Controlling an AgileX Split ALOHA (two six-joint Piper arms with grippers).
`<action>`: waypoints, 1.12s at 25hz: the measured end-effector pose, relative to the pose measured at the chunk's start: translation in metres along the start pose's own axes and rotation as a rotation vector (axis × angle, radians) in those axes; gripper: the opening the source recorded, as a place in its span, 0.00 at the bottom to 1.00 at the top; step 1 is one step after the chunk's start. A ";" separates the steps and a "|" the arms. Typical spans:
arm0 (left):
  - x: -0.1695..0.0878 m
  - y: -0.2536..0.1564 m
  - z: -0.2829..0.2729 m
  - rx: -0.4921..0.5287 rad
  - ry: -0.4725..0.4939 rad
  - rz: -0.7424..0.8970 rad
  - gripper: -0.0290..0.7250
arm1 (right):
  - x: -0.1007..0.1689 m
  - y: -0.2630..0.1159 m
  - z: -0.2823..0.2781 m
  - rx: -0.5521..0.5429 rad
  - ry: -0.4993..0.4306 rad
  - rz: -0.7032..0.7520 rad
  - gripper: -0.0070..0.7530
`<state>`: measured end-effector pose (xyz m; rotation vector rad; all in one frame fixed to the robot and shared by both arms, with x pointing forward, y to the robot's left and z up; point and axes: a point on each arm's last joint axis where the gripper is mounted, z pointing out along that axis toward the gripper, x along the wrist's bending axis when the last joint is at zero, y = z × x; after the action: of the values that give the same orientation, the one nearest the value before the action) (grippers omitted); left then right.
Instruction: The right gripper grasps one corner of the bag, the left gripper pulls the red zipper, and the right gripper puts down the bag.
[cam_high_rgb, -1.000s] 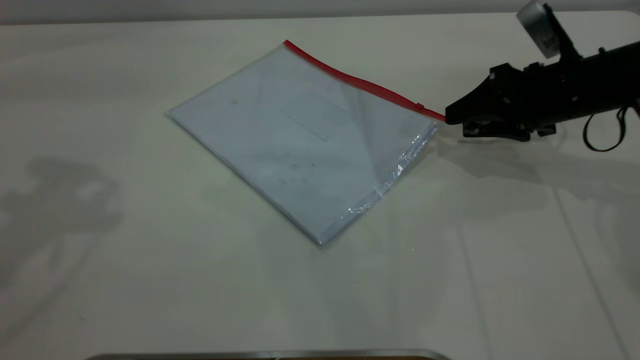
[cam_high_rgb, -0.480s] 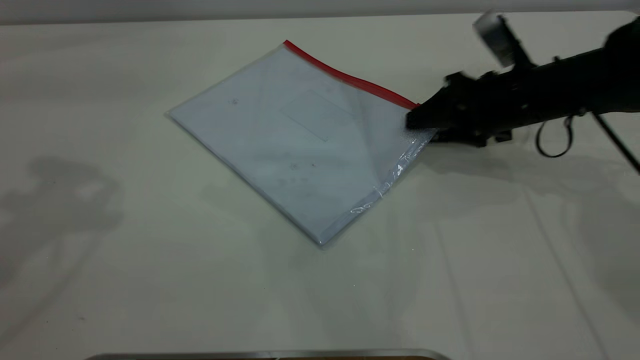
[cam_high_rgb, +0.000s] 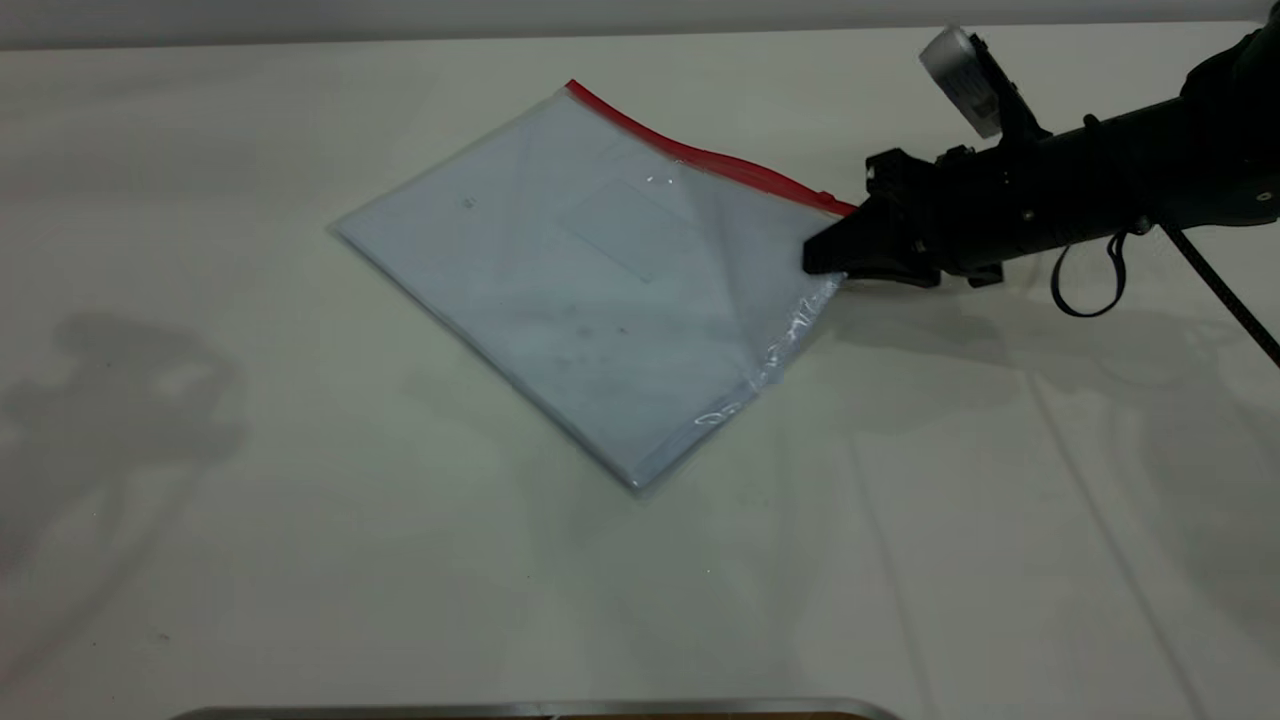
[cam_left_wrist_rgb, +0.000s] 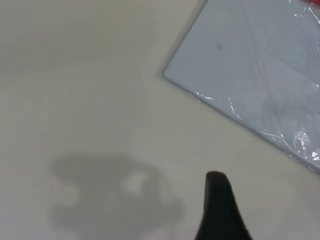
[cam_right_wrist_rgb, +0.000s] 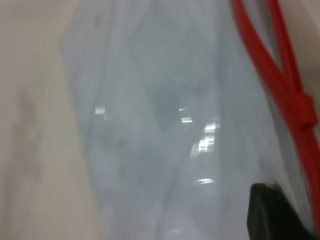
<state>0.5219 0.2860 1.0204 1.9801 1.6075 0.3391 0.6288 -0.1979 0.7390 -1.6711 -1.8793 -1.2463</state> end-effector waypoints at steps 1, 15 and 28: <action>0.000 0.000 0.000 0.001 0.000 0.000 0.76 | 0.007 -0.002 0.003 0.024 0.045 -0.023 0.05; -0.008 0.008 0.069 0.115 -0.103 0.084 0.76 | 0.031 0.038 -0.056 0.178 -0.177 -0.294 0.05; -0.061 0.055 0.167 0.123 -0.421 0.304 0.76 | 0.076 0.033 -0.048 0.375 -0.134 -0.569 0.05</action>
<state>0.6386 0.1768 0.9249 2.2109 1.0897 -0.0685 0.6256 -0.1902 0.8343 -1.0823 -2.5904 -0.8821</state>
